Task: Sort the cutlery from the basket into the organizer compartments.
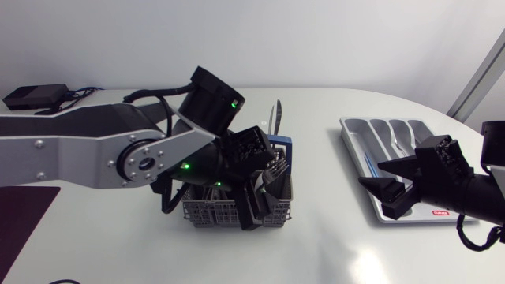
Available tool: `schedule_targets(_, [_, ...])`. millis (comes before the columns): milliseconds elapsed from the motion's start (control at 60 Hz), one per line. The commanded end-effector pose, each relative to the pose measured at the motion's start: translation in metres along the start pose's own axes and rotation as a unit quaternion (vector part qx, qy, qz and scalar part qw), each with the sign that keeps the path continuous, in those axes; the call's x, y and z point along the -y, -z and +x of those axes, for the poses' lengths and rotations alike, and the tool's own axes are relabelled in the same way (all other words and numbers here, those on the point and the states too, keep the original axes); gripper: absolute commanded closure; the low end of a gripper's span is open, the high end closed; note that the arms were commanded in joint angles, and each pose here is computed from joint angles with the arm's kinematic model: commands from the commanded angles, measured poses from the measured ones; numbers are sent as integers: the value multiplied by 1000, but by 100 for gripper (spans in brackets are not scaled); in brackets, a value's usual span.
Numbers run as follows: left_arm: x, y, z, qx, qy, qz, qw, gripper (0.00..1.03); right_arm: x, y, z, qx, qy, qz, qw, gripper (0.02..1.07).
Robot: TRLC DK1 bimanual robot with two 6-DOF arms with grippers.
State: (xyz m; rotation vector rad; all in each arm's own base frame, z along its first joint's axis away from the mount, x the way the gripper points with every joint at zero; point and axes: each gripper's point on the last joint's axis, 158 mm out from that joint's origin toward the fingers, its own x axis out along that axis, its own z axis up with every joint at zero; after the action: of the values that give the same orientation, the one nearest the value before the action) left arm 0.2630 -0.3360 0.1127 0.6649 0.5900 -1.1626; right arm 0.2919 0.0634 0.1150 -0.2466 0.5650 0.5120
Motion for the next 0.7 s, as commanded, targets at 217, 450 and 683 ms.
schedule_targets(217, [21,-8,-18,35,76,19,996,22,-5,6,5,-7,-5,-10,1000,31])
schedule_targets(450, [22,-7,-10,24,94,27,995,22,-7,6,8,-9,-7,-13,1000,31])
schedule_targets(683, [13,-10,-3,25,105,28,994,37,-20,8,11,-13,-20,-26,999,31])
